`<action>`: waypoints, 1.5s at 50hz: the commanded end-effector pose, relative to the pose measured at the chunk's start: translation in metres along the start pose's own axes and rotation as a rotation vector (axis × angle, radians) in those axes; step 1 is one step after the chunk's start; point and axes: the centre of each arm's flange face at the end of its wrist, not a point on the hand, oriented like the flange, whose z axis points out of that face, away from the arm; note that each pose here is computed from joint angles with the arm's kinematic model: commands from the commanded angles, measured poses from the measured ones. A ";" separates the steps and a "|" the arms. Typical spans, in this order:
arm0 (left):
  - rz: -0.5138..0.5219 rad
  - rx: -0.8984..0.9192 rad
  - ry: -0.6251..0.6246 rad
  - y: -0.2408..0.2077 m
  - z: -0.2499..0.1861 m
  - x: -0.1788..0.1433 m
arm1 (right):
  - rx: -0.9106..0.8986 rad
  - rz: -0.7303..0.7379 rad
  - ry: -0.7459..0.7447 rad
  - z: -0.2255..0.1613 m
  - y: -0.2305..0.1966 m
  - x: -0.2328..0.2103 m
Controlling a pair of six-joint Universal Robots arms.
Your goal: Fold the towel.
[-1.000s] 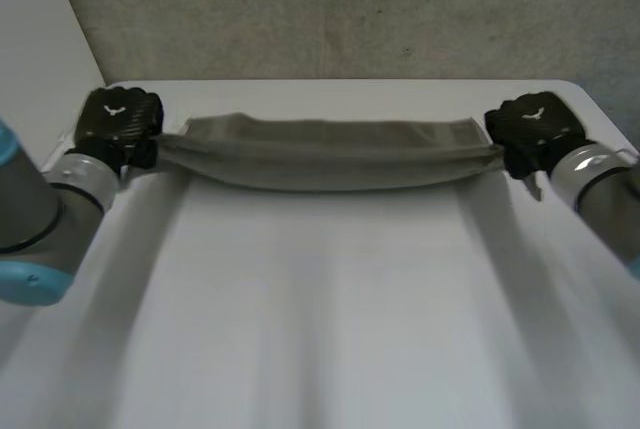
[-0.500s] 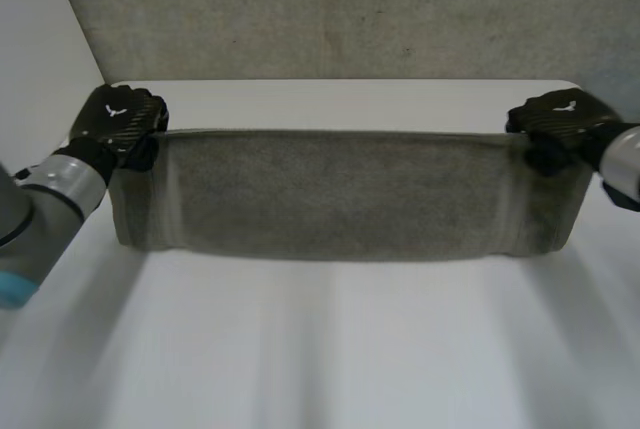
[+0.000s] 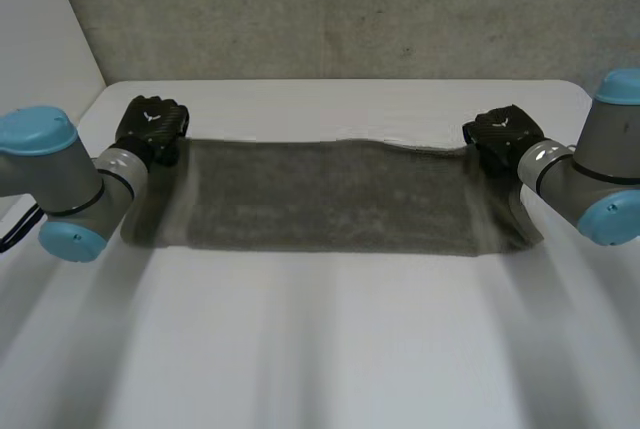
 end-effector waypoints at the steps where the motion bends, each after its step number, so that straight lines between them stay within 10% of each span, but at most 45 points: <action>1: 0.000 -0.002 0.005 -0.002 -0.002 0.004 | -0.012 0.003 -0.004 0.000 0.005 -0.002; 30: -0.021 -0.054 -0.081 -0.065 -0.088 -0.008 | 0.110 -0.019 0.212 -0.081 -0.064 0.019; 53: -0.173 -0.014 -0.090 -0.048 -0.142 0.016 | -0.108 0.124 0.012 -0.096 0.041 -0.025; 75: -0.160 0.047 -0.115 -0.040 -0.151 0.021 | -0.132 0.082 0.133 -0.076 0.076 0.013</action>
